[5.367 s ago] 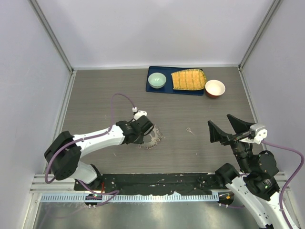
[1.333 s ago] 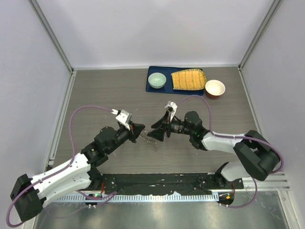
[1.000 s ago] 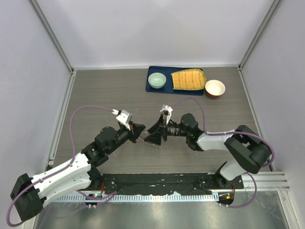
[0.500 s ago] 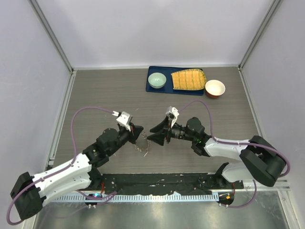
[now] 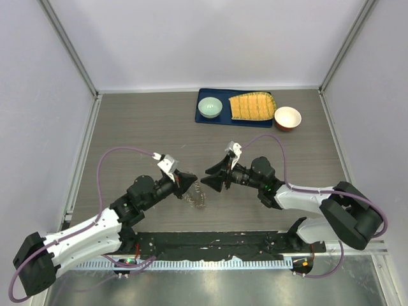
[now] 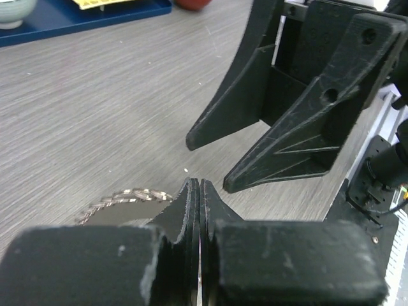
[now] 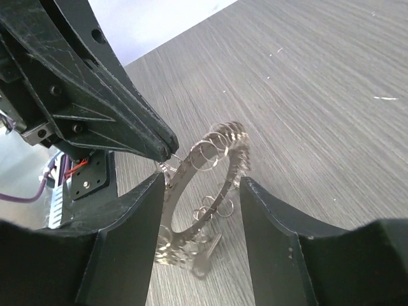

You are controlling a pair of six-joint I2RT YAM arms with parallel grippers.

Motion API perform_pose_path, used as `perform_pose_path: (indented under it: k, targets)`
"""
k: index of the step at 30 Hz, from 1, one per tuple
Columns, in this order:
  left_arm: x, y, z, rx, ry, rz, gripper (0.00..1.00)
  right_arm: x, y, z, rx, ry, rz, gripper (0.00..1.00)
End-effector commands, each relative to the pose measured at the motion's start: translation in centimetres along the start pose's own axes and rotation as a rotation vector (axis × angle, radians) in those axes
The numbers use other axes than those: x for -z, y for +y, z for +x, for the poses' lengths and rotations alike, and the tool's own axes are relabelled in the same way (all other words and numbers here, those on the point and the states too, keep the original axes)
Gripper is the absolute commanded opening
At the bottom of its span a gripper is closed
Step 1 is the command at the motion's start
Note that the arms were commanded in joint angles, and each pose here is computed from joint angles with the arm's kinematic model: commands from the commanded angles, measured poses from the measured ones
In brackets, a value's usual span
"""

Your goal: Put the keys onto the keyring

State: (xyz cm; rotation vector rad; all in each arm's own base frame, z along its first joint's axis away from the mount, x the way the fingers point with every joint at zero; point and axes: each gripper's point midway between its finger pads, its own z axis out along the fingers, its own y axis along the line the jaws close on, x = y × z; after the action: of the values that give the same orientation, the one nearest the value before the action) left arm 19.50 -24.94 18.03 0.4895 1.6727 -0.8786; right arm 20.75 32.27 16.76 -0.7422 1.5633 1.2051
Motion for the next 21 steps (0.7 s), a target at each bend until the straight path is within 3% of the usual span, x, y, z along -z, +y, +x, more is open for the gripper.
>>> perform_pose_path:
  k: [1,11,21]
  targets:
    - [-0.5,-2.4,-3.1,-0.034,-0.079,0.108,0.00,-0.6,1.4,-0.9,0.073,-0.033,-0.101,0.57]
    - [-1.0,-2.9,-2.7,-0.026,-0.060,0.138,0.00,-1.0,2.6,-0.4,0.077,-0.037,-0.204,0.50]
    - [-0.9,-3.3,-3.0,-0.010,-0.078,0.159,0.00,-1.2,3.3,-0.2,0.065,-0.030,-0.258,0.36]
